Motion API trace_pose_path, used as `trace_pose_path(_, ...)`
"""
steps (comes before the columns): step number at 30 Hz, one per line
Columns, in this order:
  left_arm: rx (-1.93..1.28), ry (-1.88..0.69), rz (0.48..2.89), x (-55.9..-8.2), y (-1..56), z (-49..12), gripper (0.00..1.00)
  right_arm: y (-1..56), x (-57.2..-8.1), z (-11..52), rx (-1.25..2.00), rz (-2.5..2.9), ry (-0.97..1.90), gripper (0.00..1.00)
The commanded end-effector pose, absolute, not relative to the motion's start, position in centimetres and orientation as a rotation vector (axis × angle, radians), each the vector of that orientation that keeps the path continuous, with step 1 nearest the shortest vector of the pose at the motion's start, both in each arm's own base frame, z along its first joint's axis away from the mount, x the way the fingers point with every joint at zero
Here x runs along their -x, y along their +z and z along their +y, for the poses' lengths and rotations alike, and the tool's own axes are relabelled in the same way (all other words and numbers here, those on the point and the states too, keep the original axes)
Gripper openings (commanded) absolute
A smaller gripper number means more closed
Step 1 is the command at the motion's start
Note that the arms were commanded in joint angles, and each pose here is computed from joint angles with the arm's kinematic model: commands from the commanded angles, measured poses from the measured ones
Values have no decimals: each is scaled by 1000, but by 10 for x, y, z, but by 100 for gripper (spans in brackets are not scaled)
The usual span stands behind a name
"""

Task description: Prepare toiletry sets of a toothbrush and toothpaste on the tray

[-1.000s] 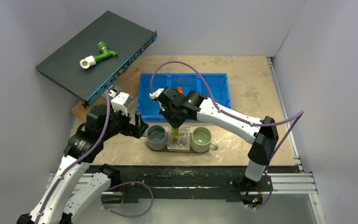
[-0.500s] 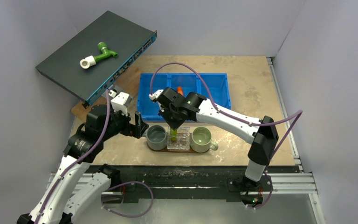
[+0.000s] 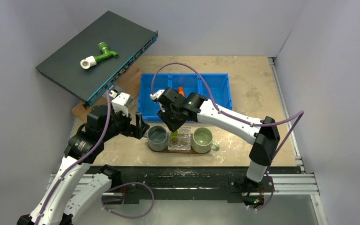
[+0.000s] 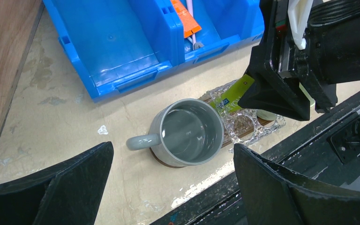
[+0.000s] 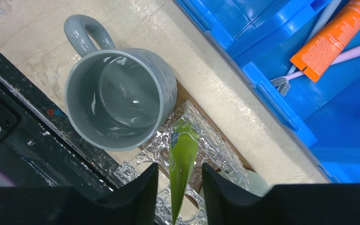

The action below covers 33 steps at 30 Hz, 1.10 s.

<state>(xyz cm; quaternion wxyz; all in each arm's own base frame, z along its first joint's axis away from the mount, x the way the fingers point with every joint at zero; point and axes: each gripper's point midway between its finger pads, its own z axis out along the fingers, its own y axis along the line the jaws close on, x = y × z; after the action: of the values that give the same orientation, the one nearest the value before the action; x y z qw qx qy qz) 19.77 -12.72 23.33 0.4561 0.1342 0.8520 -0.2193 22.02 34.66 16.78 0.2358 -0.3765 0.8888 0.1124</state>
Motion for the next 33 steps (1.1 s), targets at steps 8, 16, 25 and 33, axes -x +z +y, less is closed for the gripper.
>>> trace_pose_path(8,-339,-529,2048,-206,243,-128,99,243,-244,360,869,2261,376,51)
trace_pose_path(16,-339,-530,2045,-206,244,-128,99,273,-280,344,713,2219,364,54)
trace_pose_path(25,-339,-536,2047,-206,243,-129,99,259,-340,323,549,2238,327,54)
trace_pose_path(33,-338,-539,2043,-206,245,-129,100,217,-392,317,417,2292,293,57)
